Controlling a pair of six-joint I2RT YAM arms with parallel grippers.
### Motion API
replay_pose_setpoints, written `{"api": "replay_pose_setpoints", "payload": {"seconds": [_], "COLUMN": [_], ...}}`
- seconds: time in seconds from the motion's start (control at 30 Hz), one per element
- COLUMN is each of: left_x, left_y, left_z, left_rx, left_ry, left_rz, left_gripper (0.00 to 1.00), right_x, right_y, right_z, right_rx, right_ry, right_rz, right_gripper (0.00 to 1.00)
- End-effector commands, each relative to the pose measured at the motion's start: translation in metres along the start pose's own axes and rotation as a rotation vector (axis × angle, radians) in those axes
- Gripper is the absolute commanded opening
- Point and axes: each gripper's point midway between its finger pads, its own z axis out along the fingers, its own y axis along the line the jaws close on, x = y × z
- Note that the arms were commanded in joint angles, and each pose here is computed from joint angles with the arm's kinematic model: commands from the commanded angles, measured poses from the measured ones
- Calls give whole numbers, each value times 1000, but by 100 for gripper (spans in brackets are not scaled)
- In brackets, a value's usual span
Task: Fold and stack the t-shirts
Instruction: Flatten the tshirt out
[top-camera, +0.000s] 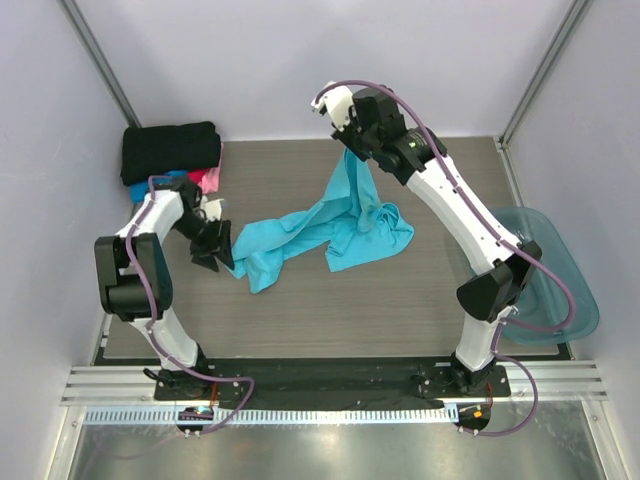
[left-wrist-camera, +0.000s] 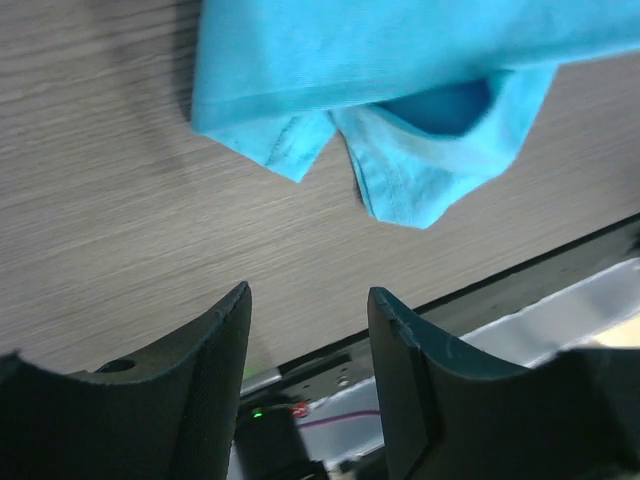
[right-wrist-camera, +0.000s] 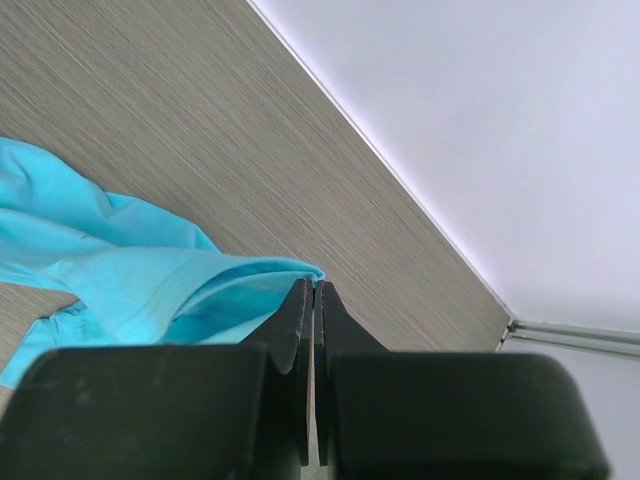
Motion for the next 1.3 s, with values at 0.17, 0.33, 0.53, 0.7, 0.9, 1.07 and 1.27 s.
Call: {"api": "replay_pose_setpoints", "payload": {"seconds": [0.17, 0.33, 0.53, 0.7, 0.9, 1.07, 1.27], "left_x": [-15, -16, -16, -22, -24, -25, -17], "left_y": [-9, 3, 18, 23, 32, 39, 32], "left_z": [31, 46, 57, 59, 65, 62, 74], "left_rx": [169, 140, 105, 91, 49, -31, -111], "left_ry": [-24, 1, 25, 30, 37, 15, 43], "left_rz": [-323, -382, -421, -427, -432, -408, -345], "left_gripper": [51, 44, 40, 40, 34, 34, 37], "right_x": [-17, -12, -12, -9, -7, -4, -1], "right_y": [-21, -19, -19, -17, -14, -15, -18], "right_z": [-5, 4, 6, 11, 17, 18, 18], "right_rx": [82, 88, 87, 74, 63, 62, 59], "right_ry": [-36, -12, -11, -4, 0, 5, 8], "right_rz": [-8, -6, 1, -8, -1, 9, 17], "right_gripper": [1, 1, 1, 1, 1, 1, 1]}}
